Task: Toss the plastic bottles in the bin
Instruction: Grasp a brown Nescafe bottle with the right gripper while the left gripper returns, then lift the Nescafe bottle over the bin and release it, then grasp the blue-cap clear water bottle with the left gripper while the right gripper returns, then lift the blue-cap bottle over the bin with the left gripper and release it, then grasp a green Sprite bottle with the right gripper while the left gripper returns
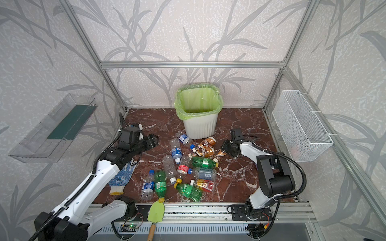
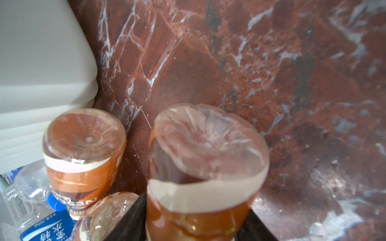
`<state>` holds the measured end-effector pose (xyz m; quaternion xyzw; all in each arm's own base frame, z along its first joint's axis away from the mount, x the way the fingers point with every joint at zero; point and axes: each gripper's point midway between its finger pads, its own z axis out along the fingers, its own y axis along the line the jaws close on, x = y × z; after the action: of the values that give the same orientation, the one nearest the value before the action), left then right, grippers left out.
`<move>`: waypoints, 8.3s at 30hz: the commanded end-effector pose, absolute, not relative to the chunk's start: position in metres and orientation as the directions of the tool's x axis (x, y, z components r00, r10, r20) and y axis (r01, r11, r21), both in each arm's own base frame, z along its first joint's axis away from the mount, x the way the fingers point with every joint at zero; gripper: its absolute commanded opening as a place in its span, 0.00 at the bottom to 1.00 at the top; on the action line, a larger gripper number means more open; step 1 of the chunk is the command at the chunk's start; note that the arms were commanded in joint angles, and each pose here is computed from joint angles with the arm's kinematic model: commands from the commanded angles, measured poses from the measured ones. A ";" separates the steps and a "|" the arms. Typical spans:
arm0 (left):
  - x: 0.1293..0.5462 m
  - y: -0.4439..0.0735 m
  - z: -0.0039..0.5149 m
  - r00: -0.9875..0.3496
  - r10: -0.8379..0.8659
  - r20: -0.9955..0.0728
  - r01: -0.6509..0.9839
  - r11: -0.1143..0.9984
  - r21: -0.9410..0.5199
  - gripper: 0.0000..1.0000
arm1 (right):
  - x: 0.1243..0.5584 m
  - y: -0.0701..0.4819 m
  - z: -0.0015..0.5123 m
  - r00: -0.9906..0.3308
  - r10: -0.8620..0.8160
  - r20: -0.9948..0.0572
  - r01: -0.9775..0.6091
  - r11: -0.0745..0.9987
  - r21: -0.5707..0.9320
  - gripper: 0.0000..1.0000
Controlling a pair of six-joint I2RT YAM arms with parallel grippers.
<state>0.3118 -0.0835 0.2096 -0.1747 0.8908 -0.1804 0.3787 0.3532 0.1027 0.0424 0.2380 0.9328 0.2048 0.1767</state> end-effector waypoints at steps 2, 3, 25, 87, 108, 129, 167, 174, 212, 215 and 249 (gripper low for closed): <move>0.311 -0.081 0.209 -0.645 -0.464 -0.608 -0.190 0.867 -0.460 0.79 | 0.354 0.095 0.061 -0.805 0.523 -0.282 0.360 0.806 0.469 0.58; 0.311 -0.081 0.209 -0.645 -0.463 -0.608 -0.189 0.868 -0.460 0.79 | 0.353 0.094 0.065 -0.803 0.521 -0.290 0.355 0.808 0.470 0.58; 0.313 -0.091 0.206 -0.684 -0.473 -0.555 -0.191 0.851 -0.490 0.79 | 0.275 0.098 0.179 -0.746 0.433 -0.506 0.110 0.829 0.548 0.58; 0.224 -0.051 0.153 -0.733 -0.579 -0.357 -0.478 0.812 -0.334 0.78 | 0.253 0.175 0.164 -0.855 0.224 -0.467 -0.051 0.861 0.506 0.81; 0.134 -0.049 0.067 -0.735 -0.670 -0.106 -0.654 0.741 -0.149 0.77 | 0.248 0.174 0.149 -0.863 0.220 -0.456 -0.047 0.861 0.506 0.81; 0.120 -0.059 0.034 -0.756 -0.654 -0.034 -0.648 0.754 -0.105 0.82 | 0.246 0.171 0.145 -0.864 0.227 -0.450 -0.034 0.864 0.502 0.81; 0.163 -0.051 0.092 -0.730 -0.639 -0.243 -0.602 0.769 -0.213 0.33 | 0.253 0.175 0.151 -0.857 0.228 -0.462 -0.041 0.863 0.504 0.78; 0.199 -0.059 0.133 -0.722 -0.586 -0.368 -0.494 0.809 -0.320 0.33 | 0.255 0.174 0.153 -0.851 0.225 -0.474 -0.048 0.866 0.498 0.78; 0.389 -0.184 0.585 -0.308 -0.432 -0.847 0.402 0.748 -0.528 0.93 | 0.252 0.144 0.183 -0.811 0.284 -0.511 0.002 0.876 0.483 0.82; 0.373 -0.188 0.565 -0.369 -0.347 -0.862 0.372 0.795 -0.479 0.90 | 0.252 0.143 0.181 -0.813 0.282 -0.509 0.003 0.877 0.481 0.81; 0.229 -0.071 0.189 -0.669 -0.545 -0.506 -0.350 0.831 -0.433 0.86 | 0.107 0.216 0.109 -0.903 -0.341 -0.260 -0.413 0.855 0.314 0.76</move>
<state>0.2412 -0.0855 0.1984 -0.2071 0.9057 -0.1677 0.3297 0.1151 0.2065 0.1016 -0.1558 0.9640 0.1918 0.0985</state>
